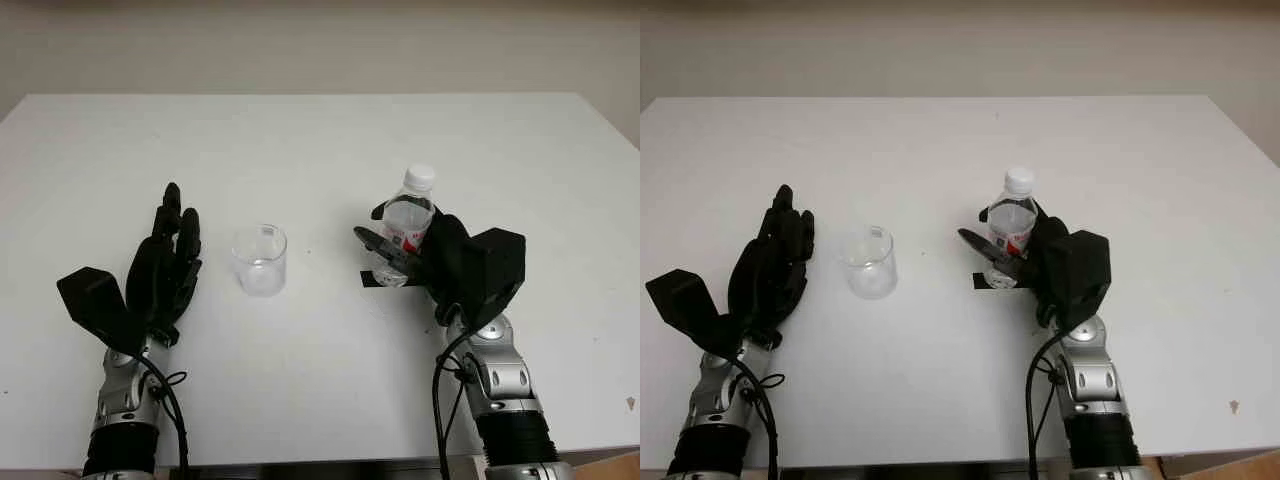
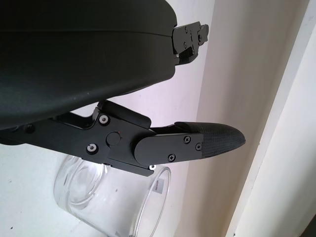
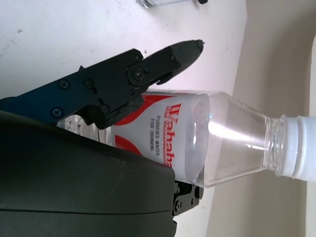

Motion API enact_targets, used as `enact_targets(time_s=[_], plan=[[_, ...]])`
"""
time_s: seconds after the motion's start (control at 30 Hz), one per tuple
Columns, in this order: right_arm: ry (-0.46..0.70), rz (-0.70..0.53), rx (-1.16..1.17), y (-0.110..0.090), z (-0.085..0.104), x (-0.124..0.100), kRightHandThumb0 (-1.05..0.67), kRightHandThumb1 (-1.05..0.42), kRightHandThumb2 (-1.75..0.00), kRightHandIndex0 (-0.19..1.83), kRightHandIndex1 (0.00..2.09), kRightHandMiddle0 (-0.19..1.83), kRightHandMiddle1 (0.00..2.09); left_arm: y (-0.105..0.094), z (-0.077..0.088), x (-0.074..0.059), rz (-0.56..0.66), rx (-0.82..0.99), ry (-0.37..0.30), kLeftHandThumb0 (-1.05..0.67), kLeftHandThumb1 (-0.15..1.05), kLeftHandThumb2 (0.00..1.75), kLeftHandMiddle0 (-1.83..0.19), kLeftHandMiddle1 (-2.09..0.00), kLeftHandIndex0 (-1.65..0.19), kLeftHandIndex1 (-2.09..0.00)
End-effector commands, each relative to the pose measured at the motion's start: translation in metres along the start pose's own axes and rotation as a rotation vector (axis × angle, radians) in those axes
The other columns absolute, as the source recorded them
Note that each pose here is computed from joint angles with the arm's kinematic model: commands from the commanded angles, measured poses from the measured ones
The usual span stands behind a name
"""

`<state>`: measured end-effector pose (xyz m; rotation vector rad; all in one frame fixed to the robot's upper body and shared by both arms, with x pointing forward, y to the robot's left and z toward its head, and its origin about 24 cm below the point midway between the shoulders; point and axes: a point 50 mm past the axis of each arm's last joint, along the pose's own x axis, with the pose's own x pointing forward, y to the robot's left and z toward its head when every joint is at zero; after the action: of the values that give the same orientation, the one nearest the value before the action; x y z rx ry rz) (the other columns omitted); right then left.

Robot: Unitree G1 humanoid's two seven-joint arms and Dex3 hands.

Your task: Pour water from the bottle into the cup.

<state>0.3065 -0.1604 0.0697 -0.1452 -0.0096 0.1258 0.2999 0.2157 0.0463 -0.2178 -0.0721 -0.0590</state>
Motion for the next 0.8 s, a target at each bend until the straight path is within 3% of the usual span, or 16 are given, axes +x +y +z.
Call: enact_targets(time_s=[0.0, 0.13, 0.2, 0.33, 0.57, 0.77], plan=[[-0.034, 0.004, -0.054, -0.0042, 0.0051, -0.0024, -0.61, -0.94, -0.05, -0.14, 1.85, -0.13, 1.90, 0.0063, -0.0109, -0.0077, 0.020, -0.008, 0.050, -0.73, 1.05, 0.45, 0.18, -0.05, 0.19, -0.05], [-0.028, 0.008, -0.095, -0.0049, 0.0053, -0.0042, -0.67, -0.91, -0.05, -0.19, 1.52, -0.19, 1.57, 0.0065, -0.0102, -0.0073, 0.020, -0.009, 0.052, -0.74, 1.05, 0.45, 0.18, -0.05, 0.19, -0.05], [-0.021, 0.012, -0.108, -0.0040, 0.0059, -0.0048, -0.68, -0.89, -0.05, -0.19, 1.25, -0.19, 1.31, 0.0068, -0.0098, -0.0073, 0.023, -0.009, 0.052, -0.73, 1.05, 0.44, 0.17, -0.05, 0.19, -0.05], [0.003, 0.025, -0.119, -0.0027, 0.0059, -0.0058, -0.70, -0.89, -0.05, -0.19, 0.99, -0.19, 1.06, 0.0077, -0.0092, -0.0075, 0.023, 0.001, 0.051, -0.74, 1.05, 0.44, 0.17, -0.06, 0.18, -0.05], [0.017, 0.043, -0.123, -0.0011, 0.0053, -0.0088, -0.71, -0.89, -0.05, -0.10, 0.35, -0.09, 0.43, 0.0091, -0.0079, -0.0069, 0.016, 0.005, 0.051, -0.74, 1.05, 0.44, 0.17, -0.05, 0.19, -0.05], [0.023, 0.081, -0.123, -0.0030, 0.0018, -0.0111, -0.84, -0.91, -0.06, -0.19, 0.02, -0.19, 0.04, 0.0095, -0.0067, -0.0060, 0.009, 0.000, 0.052, -0.74, 1.05, 0.43, 0.18, -0.05, 0.18, -0.04]])
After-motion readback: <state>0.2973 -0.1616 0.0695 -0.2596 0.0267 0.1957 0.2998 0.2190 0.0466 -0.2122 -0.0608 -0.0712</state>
